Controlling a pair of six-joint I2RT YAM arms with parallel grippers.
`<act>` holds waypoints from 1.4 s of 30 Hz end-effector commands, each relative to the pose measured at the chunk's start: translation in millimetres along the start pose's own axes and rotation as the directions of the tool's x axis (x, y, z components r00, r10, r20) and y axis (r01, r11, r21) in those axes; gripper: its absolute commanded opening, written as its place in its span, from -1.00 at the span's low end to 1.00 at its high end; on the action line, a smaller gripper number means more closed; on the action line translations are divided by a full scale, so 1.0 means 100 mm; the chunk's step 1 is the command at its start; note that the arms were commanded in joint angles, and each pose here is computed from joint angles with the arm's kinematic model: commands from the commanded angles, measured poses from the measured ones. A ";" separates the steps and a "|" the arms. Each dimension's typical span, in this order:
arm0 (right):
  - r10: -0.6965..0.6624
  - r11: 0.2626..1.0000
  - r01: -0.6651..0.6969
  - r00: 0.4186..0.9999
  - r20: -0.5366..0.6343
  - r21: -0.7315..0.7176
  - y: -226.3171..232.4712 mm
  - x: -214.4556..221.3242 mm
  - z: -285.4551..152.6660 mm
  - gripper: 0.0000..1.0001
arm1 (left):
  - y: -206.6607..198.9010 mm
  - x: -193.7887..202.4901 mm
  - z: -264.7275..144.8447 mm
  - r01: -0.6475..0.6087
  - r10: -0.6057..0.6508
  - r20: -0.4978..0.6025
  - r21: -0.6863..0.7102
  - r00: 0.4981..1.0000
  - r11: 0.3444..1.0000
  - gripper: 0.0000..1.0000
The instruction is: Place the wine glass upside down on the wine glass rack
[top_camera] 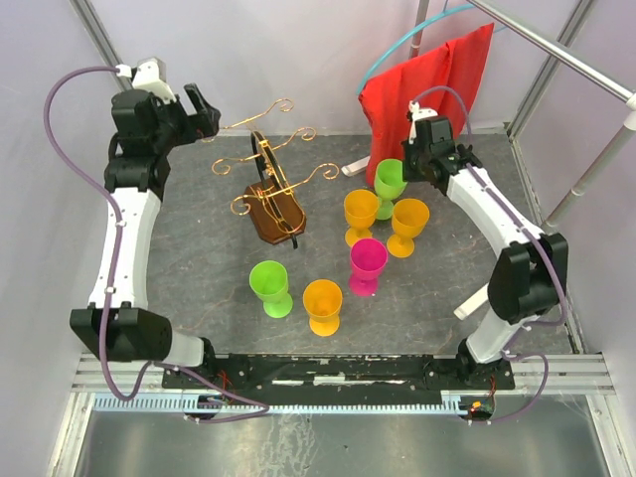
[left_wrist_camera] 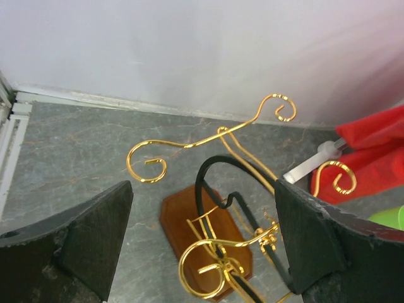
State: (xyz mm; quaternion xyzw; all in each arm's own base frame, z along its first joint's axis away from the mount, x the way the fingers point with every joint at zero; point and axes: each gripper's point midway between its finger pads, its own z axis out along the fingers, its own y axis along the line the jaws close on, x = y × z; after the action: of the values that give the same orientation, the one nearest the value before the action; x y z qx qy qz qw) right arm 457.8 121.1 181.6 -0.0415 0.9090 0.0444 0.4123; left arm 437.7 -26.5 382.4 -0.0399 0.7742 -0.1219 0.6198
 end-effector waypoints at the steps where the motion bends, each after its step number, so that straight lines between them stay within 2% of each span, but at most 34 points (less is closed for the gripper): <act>1: -0.028 0.999 0.023 0.974 0.227 0.022 -0.06 -0.71 -0.74 -0.99 | -0.10 -0.25 0.01 0.166 -0.166 -0.006 -0.020 0.986 0.986 0.98; 7: -0.034 0.999 0.042 0.919 0.394 -0.013 -0.06 -1.04 -1.54 -0.99 | -0.06 -0.37 0.00 0.299 -0.298 0.020 -0.083 0.954 0.951 0.98; 11: -0.023 0.990 0.094 0.852 0.523 -0.109 0.09 -1.24 -2.11 -0.99 | -0.08 -0.43 -0.09 0.375 -0.372 0.054 -0.084 0.927 0.923 0.98; 14: -0.005 0.975 0.137 0.798 0.603 -0.174 0.21 -1.35 -2.40 -0.99 | -0.17 -0.56 -0.17 0.461 -0.456 0.090 -0.049 0.885 0.886 0.98; 17: 0.025 0.961 0.174 0.720 0.693 -0.216 0.30 -1.50 -2.65 -0.99 | -0.30 -0.65 -0.23 0.572 -0.571 0.098 0.013 0.815 0.820 0.98; 22: 0.071 0.937 0.236 0.597 0.799 -0.259 0.48 -1.71 -2.78 -0.99 | -0.44 -0.68 -0.27 0.731 -0.734 0.059 0.067 0.677 0.679 0.98; 30: 0.134 0.904 0.320 0.420 0.897 -0.285 1.00 -2.08 -2.73 -0.99 | -0.63 -0.76 -0.33 0.834 -0.845 0.002 0.158 0.535 0.528 0.98; 36: 0.170 0.894 0.359 0.284 0.944 -0.269 1.33 -2.28 -2.72 -0.99 | -0.74 -0.77 -0.44 0.867 -0.878 -0.045 0.190 0.477 0.461 0.98; 39: 0.188 0.876 0.397 0.244 0.951 -0.275 1.59 -2.29 -2.71 -0.99 | -0.79 -0.75 -0.49 0.895 -0.906 -0.072 0.201 0.418 0.398 0.98; 42: 0.196 0.860 0.431 0.219 0.956 -0.275 1.88 -2.26 -2.64 -0.99 | -0.82 -0.74 -0.53 0.911 -0.920 -0.089 0.206 0.381 0.357 1.00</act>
State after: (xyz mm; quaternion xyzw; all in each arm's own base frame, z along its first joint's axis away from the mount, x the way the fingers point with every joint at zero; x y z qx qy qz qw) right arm 407.7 268.7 482.4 -0.1838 0.5015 0.2500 0.8076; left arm 414.5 -71.6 447.0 -0.4038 0.6310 -0.4658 0.4709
